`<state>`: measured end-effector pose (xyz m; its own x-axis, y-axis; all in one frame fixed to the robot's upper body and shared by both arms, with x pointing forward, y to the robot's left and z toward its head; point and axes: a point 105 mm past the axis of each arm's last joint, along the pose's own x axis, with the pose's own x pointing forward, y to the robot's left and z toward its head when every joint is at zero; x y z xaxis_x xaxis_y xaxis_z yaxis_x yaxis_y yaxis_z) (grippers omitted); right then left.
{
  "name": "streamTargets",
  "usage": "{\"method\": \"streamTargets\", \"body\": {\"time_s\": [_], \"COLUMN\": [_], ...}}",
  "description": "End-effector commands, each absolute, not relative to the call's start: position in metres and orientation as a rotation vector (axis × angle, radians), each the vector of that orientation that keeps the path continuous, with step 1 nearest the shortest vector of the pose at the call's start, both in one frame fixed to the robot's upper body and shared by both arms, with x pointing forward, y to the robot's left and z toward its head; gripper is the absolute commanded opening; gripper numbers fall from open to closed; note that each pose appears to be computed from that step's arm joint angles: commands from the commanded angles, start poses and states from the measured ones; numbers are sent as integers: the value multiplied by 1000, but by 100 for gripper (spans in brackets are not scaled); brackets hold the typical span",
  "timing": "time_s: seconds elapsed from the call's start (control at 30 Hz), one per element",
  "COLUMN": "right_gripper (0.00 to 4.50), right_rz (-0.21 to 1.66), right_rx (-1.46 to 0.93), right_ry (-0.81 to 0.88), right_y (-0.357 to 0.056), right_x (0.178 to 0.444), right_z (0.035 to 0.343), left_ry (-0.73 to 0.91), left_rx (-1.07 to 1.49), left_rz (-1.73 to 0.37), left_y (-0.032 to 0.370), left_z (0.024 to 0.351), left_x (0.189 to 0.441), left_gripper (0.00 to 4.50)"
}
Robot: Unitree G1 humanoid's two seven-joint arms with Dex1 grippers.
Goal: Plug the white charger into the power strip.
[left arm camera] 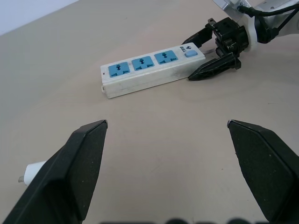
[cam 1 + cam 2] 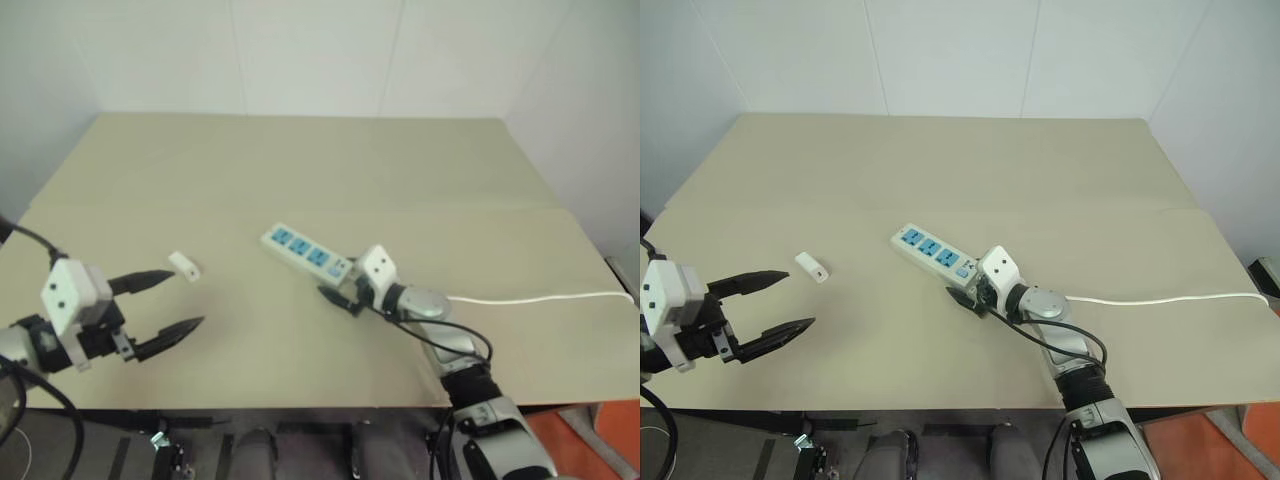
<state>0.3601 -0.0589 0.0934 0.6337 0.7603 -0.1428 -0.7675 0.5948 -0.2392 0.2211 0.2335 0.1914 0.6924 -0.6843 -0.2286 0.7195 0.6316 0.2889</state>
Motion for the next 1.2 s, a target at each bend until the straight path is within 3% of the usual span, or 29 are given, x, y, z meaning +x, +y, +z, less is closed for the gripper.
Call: {"method": "streamTargets", "body": {"time_s": [0.03,0.4,0.77,0.93,1.03,1.2], "right_gripper": [444,444,444,444,355,343], "right_rz": [925,941,1061,1019,1018,1062], "right_rx": [-252,-106,-212,-211,-186,-175], "right_ry": [-24,-35,29,67,64,8], "right_y": [-48,-39,-23,-20,-17,-11], "right_x": [361,375,373,380,379,374], "right_z": [99,82,59,53,52,59], "left_ry": [70,73,82,84,86,91], "left_rx": [403,415,426,434,436,441], "left_rz": [-816,-816,-824,-819,-813,-799], "left_y": [229,232,233,235,236,239], "left_z": [197,202,204,207,207,209], "left_x": [221,218,217,215,212,210], "left_gripper": [450,450,450,450,450,450]}}
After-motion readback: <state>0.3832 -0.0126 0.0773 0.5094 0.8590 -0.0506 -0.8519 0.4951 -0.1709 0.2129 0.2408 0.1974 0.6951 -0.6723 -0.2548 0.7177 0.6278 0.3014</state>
